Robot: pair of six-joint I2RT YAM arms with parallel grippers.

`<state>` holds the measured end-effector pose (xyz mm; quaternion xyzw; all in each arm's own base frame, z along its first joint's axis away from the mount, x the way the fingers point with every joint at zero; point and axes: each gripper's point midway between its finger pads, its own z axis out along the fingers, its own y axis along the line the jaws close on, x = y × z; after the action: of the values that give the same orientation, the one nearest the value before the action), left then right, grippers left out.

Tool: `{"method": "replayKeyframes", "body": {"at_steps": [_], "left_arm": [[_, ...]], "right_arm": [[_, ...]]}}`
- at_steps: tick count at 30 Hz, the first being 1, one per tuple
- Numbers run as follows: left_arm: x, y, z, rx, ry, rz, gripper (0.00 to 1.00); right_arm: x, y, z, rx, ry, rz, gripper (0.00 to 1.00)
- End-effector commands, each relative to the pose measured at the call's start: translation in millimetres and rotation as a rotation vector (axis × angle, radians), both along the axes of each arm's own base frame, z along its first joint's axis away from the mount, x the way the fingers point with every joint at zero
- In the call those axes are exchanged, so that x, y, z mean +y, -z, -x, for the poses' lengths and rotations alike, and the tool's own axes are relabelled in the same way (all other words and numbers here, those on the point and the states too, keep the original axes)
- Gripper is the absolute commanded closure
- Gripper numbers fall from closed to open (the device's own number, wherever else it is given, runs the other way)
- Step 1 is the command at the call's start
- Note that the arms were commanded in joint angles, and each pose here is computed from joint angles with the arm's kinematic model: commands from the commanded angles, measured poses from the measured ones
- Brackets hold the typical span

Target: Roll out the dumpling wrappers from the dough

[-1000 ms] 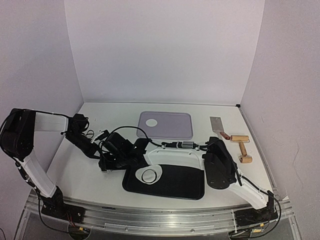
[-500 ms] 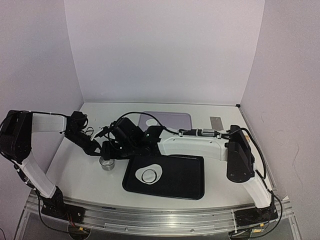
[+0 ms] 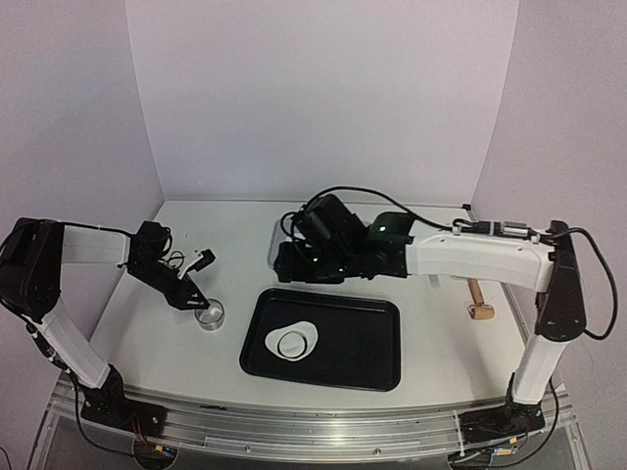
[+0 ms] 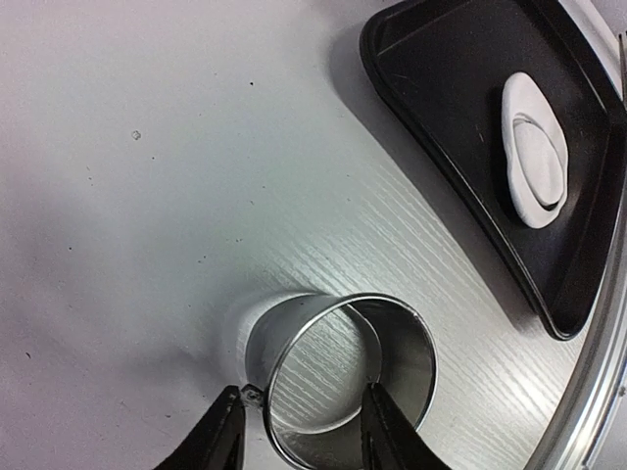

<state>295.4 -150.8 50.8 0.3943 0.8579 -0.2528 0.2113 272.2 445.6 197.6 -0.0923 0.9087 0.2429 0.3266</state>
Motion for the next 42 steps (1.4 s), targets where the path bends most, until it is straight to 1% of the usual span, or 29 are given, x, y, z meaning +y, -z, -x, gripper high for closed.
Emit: {"method": "replayKeyframes", "body": {"at_steps": [1, 4, 6, 9, 11, 13, 16, 19, 21, 24, 29, 39, 42], "left_arm": [[-4.1, -27.5, -10.3, -0.045, 0.01, 0.016, 0.54], [-7.8, -42.3, -10.6, -0.043, 0.023, 0.04, 0.45], [-10.9, -52.6, -9.7, -0.048, 0.035, 0.061, 0.39], [-15.5, -65.1, -9.1, -0.057, 0.049, 0.094, 0.3], [-15.5, -63.7, -8.6, -0.05, 0.044, 0.093, 0.28], [-13.6, -53.8, -4.9, -0.025, 0.043, 0.081, 0.28], [-8.1, -30.8, -2.1, 0.001, 0.044, 0.037, 0.28], [-3.6, -15.2, -8.8, -0.003, 0.032, -0.001, 0.28], [-4.6, -14.0, -15.9, -0.018, 0.025, 0.0, 0.28], [-6.1, -19.2, -30.3, -0.064, 0.002, 0.009, 0.28], [0.1, -15.1, -47.3, -0.125, -0.04, -0.031, 0.29], [1.7, -14.7, -43.9, -0.139, -0.031, -0.038, 0.3], [1.5, -16.8, -44.5, -0.142, -0.032, -0.037, 0.31]], "right_arm": [[-94.6, 22.1, 2.4, 0.105, 0.22, 0.235, 0.27], [-161.4, 57.2, 22.2, 0.228, 0.351, 0.411, 0.27], [-196.8, 77.4, 37.0, 0.291, 0.416, 0.491, 0.28], [-229.6, 98.3, 50.2, 0.357, 0.481, 0.541, 0.28], [-242.9, 107.9, 53.5, 0.378, 0.501, 0.568, 0.28], [-251.5, 114.5, 52.6, 0.399, 0.505, 0.592, 0.28], [-254.5, 121.5, 50.4, 0.41, 0.484, 0.61, 0.28], [-251.3, 127.9, 49.5, 0.424, 0.451, 0.614, 0.27], [-251.5, 132.0, 49.1, 0.432, 0.44, 0.62, 0.27], [-252.2, 141.2, 48.7, 0.451, 0.434, 0.607, 0.3], [-244.9, 150.9, 44.7, 0.468, 0.404, 0.593, 0.32], [-239.7, 173.7, 39.0, 0.505, 0.373, 0.625, 0.32], [-237.5, 178.3, 34.9, 0.507, 0.354, 0.638, 0.37]]}}
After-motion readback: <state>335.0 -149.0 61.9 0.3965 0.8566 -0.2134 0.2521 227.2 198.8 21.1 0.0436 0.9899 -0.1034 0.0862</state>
